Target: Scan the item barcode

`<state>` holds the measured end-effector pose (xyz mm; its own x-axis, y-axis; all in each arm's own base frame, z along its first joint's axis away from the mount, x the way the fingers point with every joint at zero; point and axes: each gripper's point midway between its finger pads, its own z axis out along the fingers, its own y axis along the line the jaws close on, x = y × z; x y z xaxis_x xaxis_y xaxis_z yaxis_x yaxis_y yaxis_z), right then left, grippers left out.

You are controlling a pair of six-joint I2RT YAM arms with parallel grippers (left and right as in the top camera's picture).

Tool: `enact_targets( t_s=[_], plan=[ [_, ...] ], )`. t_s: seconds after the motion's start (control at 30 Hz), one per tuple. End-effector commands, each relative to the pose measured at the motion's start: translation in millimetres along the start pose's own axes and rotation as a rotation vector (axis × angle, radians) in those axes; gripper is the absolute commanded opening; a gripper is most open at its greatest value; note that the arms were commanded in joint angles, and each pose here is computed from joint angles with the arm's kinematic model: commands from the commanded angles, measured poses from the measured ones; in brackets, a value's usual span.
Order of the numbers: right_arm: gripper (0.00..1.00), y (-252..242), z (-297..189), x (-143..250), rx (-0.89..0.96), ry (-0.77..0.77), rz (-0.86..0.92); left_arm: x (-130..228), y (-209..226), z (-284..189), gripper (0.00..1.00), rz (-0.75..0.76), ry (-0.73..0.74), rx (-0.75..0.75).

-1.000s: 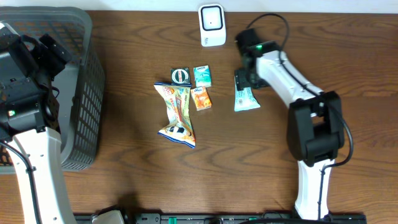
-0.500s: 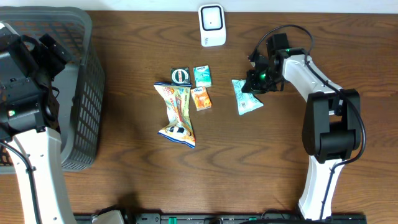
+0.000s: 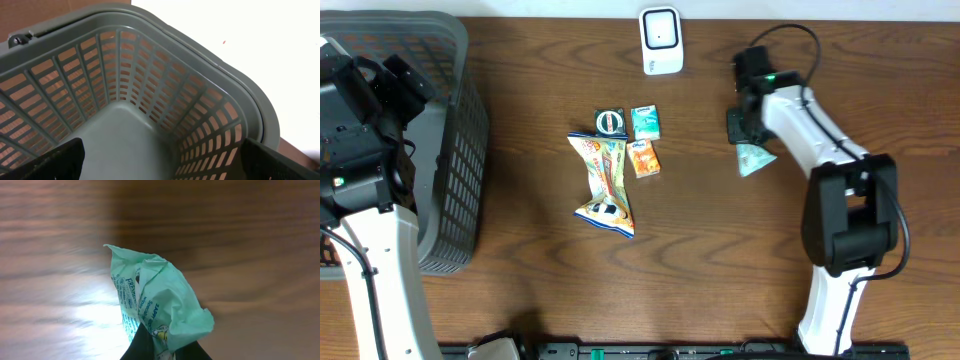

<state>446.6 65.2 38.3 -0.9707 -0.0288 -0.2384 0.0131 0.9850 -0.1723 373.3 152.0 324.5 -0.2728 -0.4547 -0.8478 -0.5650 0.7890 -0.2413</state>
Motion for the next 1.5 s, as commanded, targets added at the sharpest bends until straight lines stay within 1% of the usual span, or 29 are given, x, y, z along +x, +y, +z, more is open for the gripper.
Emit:
enact_targets(
  t_s=[0.0, 0.07, 0.23, 0.3, 0.37, 0.5, 0.53, 0.6, 0.67, 0.77, 0.87, 0.93, 0.97, 1.0, 1.07, 1.17, 1.23, 1.3, 1.47],
  plan=[
    [0.01, -46, -47, -25, 0.535, -0.212, 0.004, -7, 0, -3, 0.98, 0.006, -0.015, -0.001],
    [0.01, -41, -53, -27, 0.636, -0.254, -0.030, -7, 0, -3, 0.97, 0.006, -0.015, -0.002],
    [0.01, -20, -33, -20, 0.678, -0.242, -0.103, -7, 0, -3, 0.98, 0.006, -0.015, -0.002],
    [0.01, -12, -19, -15, 0.661, -0.217, -0.126, -7, 0, -3, 0.98, 0.006, -0.015, -0.001],
    [0.01, 9, 4, -3, 0.584, -0.164, -0.163, -7, 0, -3, 0.98, 0.006, -0.015, -0.002],
    [0.02, 38, 17, 10, 0.468, -0.120, -0.193, -7, 0, -3, 0.97, 0.006, -0.015, -0.001],
    [0.04, 44, 17, 12, 0.443, -0.117, -0.197, -7, 0, -3, 0.98, 0.006, -0.015, -0.001],
    [0.22, 60, 15, 14, 0.393, -0.119, -0.209, -7, 0, -3, 0.98, 0.006, -0.016, -0.001],
    [0.33, 77, 10, 16, 0.333, -0.118, -0.221, -7, 0, -3, 0.98, 0.006, -0.015, -0.002],
    [0.41, 103, 2, 18, 0.222, -0.112, -0.230, -7, 0, -3, 0.98, 0.006, -0.015, -0.001],
    [0.44, 120, -14, 12, 0.141, -0.121, -0.228, -7, 0, -3, 0.98, 0.006, -0.015, -0.002],
    [0.46, 118, -29, 2, 0.147, -0.144, -0.220, -7, 0, -3, 0.98, 0.006, -0.016, -0.001],
    [0.49, 114, -35, -4, 0.158, -0.154, -0.212, -7, 0, -3, 0.98, 0.006, -0.015, -0.002],
    [0.56, 102, -47, -16, 0.184, -0.172, -0.188, -7, 0, -3, 0.98, 0.006, -0.016, -0.001],
    [0.61, 86, -54, -26, 0.204, -0.177, -0.159, -7, 0, -3, 0.98, 0.006, -0.015, -0.001],
    [0.62, 54, -50, -33, 0.214, -0.136, -0.116, -7, 0, -3, 0.98, 0.006, -0.016, -0.001],
    [0.66, 32, -42, -29, 0.195, -0.077, -0.077, -7, 0, -3, 0.98, 0.006, -0.015, -0.002],
    [0.67, 21, -31, -22, 0.126, -0.010, -0.056, -7, 0, -3, 0.98, 0.006, -0.016, -0.001],
    [0.65, 29, -11, 1, -0.232, 0.140, -0.067, -7, 0, -3, 0.98, 0.006, -0.016, -0.001]
  ],
)
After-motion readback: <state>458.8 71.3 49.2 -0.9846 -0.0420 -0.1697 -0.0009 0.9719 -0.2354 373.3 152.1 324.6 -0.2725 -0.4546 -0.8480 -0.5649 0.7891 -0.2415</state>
